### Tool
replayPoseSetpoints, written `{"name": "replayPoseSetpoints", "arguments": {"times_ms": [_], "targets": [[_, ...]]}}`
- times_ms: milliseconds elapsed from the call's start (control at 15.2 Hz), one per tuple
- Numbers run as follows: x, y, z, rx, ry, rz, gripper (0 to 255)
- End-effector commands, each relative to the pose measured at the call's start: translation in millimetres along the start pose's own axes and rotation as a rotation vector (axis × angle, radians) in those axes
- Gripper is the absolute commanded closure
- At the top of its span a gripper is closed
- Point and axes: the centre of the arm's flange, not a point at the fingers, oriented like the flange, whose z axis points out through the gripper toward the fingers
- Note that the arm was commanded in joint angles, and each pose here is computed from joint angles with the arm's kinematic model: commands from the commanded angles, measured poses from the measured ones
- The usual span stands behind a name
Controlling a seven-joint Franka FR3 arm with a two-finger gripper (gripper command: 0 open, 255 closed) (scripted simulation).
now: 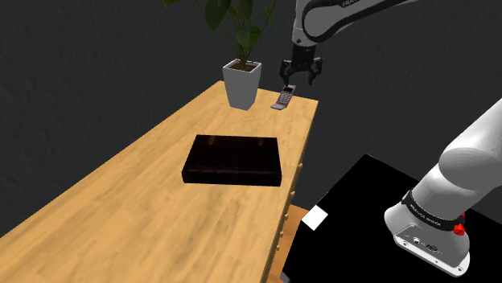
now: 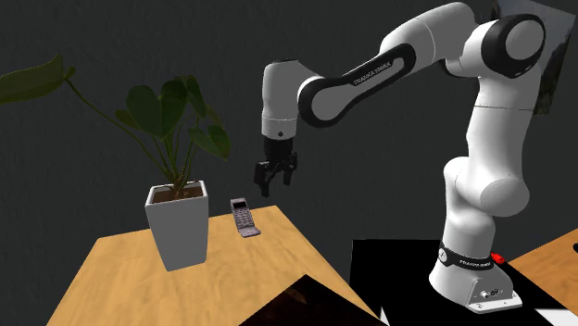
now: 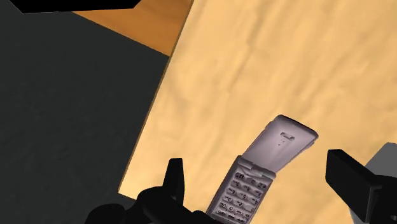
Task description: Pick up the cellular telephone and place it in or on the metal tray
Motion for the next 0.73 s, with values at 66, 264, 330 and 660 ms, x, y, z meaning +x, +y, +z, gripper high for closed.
{"name": "replayPoseSetpoints", "arguments": {"times_ms": [66,264,330,660], "targets": [[30.1,-8.4,28.1,0.002,-0.001,0.094,0],[60.1,-13.6,53.5,0.003,-0.002,0.185,0],[70.2,-14.7,62.0,0.003,-0.003,0.215,0],[120.9,-15.7,104.5,0.005,-0.004,0.366,0]]}}
